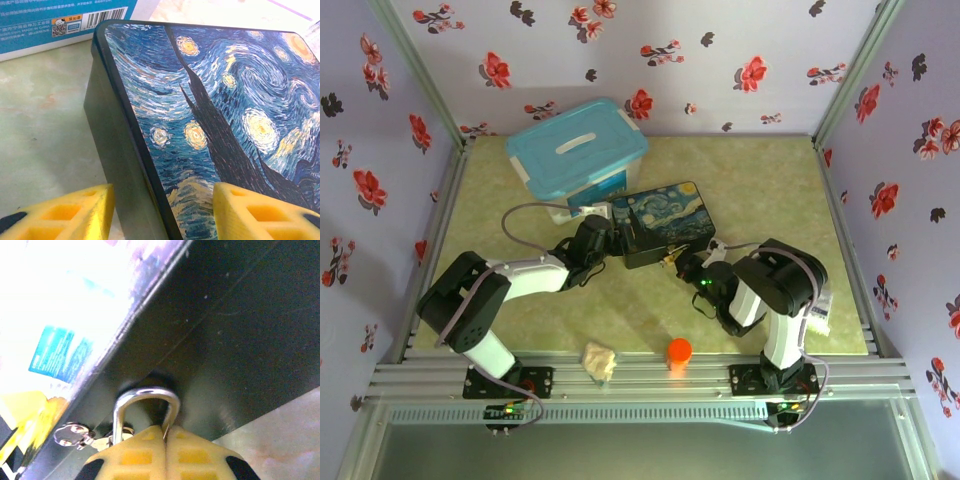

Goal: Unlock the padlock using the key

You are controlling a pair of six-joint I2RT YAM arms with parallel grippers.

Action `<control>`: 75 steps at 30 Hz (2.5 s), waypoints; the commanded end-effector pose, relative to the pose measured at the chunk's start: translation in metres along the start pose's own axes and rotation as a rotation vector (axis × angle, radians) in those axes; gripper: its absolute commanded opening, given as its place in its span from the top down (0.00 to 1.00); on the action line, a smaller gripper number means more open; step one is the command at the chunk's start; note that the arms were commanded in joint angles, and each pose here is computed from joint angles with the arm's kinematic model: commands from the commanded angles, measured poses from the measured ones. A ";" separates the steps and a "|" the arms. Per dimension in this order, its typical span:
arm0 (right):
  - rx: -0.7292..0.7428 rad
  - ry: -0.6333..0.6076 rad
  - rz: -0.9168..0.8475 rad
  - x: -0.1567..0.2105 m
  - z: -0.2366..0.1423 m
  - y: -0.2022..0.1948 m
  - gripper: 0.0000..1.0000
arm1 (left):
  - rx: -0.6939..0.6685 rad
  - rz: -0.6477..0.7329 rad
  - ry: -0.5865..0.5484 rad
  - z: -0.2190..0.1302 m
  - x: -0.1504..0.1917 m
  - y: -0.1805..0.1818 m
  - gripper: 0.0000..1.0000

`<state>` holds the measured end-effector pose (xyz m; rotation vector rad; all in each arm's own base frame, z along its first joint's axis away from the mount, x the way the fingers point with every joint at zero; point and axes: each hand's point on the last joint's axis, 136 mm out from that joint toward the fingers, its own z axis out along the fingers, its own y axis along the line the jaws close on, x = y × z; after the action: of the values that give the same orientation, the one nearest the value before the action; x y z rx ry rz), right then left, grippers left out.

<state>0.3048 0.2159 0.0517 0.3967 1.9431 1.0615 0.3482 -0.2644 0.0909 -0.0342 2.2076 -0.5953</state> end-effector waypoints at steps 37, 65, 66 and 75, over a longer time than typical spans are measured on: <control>0.268 0.192 -0.244 0.014 -0.027 -0.013 0.53 | -0.236 0.091 0.267 -0.009 0.079 0.075 0.47; 0.451 0.004 -0.459 0.018 0.014 -0.010 0.45 | -0.236 0.103 0.274 -0.006 0.083 0.077 0.45; 0.464 -0.023 -0.469 0.015 0.013 -0.008 0.46 | -0.239 0.104 0.276 -0.006 0.083 0.078 0.45; 0.454 -0.147 -0.297 -0.007 0.000 -0.016 0.71 | -0.251 0.103 0.277 -0.005 0.086 0.081 0.46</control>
<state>0.2977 0.2273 0.0283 0.2003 2.1382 0.3633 0.3481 -0.2643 0.0905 -0.0303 2.1975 -0.6065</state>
